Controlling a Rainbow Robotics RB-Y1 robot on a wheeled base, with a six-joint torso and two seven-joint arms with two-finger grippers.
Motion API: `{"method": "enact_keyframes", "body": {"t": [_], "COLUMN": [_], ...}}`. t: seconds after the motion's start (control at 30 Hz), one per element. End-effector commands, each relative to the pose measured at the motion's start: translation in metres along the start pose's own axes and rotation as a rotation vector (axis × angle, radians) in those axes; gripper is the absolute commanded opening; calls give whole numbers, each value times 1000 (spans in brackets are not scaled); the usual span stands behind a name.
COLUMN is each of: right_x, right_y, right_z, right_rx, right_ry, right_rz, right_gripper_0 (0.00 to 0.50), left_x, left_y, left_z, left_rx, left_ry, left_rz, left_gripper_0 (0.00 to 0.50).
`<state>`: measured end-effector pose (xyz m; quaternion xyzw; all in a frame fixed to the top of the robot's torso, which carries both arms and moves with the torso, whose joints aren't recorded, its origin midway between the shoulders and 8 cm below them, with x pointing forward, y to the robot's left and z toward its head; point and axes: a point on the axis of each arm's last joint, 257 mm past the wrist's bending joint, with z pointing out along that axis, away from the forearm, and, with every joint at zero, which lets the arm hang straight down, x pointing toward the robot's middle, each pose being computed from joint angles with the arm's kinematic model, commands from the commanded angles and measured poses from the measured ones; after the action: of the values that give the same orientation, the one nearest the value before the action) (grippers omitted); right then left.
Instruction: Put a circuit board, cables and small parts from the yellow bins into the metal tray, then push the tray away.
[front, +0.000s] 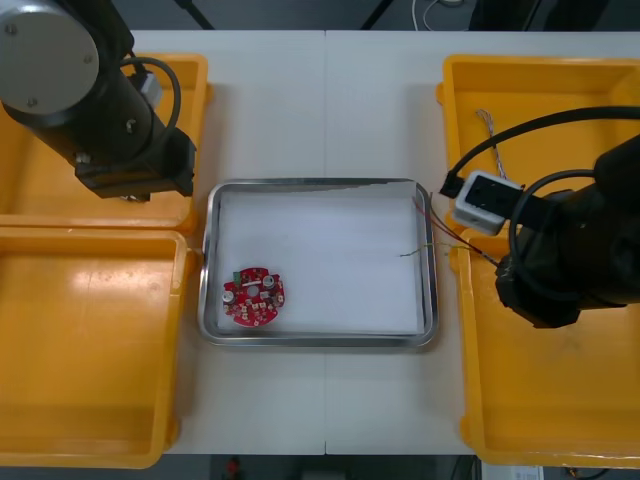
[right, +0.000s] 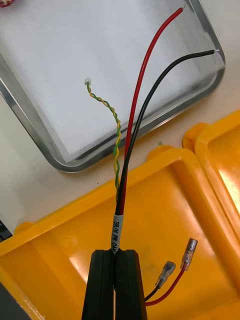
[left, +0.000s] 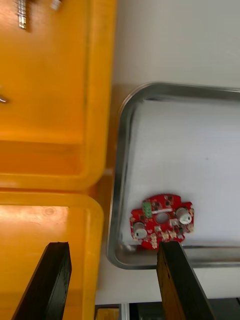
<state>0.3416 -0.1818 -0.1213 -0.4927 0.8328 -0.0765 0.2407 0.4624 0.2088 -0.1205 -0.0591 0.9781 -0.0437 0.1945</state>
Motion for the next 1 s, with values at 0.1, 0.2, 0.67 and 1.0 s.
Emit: {"method": "enact_keyframes", "body": {"t": [0.1,0.2,0.67,1.0], "right_x": [-40,-58,-89,-110], "right_y": [12,22,44,56], "right_z": [4,11,61,98], "right_rx": [34,13,-66,-73], "right_ry": [-5,-20,39,33], "right_rz": [-158,-186,-402,-469], "right_gripper_0": [0,0,0,0], "left_x": [-47,-53,-95,-114], "left_y": [35,51,101,123], "left_z": [-25,-20,20,44], "left_rx": [-50,-70,-46,-24], "left_ry": [-48,-37,-64,-105], "left_rz": [-172,-231,-455,-523], "left_gripper_0": [500,500,500,500]}}
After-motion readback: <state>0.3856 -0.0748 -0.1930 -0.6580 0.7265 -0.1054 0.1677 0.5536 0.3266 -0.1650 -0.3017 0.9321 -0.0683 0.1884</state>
